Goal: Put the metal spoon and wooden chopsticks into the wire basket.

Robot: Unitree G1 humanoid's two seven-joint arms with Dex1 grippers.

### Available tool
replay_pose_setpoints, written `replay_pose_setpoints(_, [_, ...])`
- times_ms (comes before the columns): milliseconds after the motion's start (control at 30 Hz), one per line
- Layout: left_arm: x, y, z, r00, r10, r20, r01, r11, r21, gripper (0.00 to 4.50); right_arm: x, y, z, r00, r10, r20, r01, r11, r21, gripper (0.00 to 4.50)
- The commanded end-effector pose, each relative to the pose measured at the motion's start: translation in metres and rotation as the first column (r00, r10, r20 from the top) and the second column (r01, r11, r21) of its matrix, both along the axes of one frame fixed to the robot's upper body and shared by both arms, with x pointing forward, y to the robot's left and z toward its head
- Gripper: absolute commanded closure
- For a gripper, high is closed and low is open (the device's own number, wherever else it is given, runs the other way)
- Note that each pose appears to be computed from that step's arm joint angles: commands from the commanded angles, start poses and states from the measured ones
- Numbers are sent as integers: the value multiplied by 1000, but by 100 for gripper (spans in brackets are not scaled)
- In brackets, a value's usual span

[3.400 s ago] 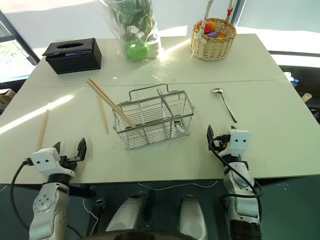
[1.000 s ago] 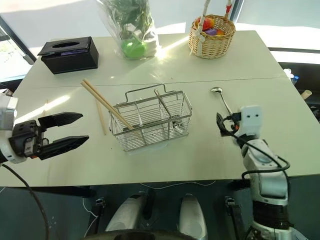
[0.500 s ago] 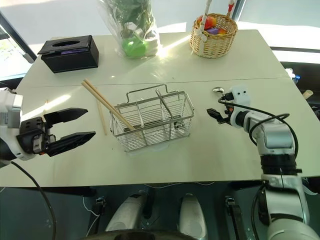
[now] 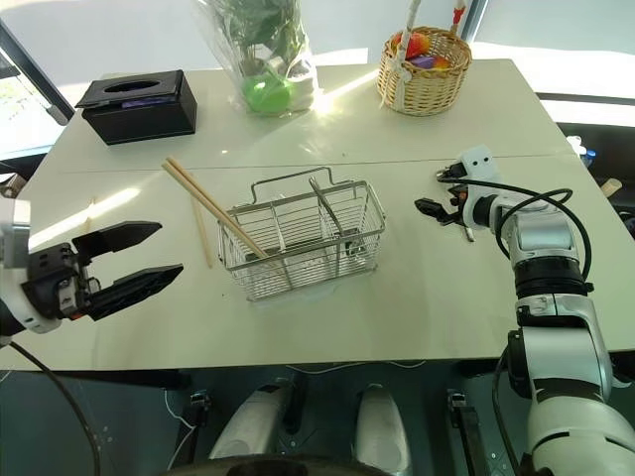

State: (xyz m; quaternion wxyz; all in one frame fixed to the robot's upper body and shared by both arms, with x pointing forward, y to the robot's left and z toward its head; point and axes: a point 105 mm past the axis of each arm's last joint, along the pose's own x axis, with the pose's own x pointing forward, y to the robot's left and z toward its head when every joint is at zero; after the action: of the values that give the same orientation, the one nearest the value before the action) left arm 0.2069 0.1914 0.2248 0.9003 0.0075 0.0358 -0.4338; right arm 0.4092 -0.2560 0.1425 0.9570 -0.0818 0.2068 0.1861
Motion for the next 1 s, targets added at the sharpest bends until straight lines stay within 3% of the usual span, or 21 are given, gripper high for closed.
replay_pose_setpoints(33, [-3,-2,9,999,5,50,-5,1000,4,5,3,-9,24,996,-37,80,38,999,-11,0])
replay_pose_setpoints(333, [0,0,8,999,12,47,-13,1000,15,5,2,-16,21,992,-104,69,102,994,39,0])
replay_pose_setpoints(467, [1,-2,10,998,1,55,-2,1000,18,5,6,-24,6,982,-191,4,190,976,103,0])
replay_pose_setpoints(800, [1,-5,16,997,1,78,-3,1000,27,5,13,-19,-20,967,-251,-50,254,963,88,0])
replay_pose_setpoints(900, [0,-6,18,996,0,84,-2,1000,29,0,15,-19,-22,963,-266,-45,269,960,78,82])
replay_pose_setpoints(1000, [-3,-7,20,996,-6,90,3,1000,29,0,19,-17,-21,963,-267,-38,269,960,81,229])
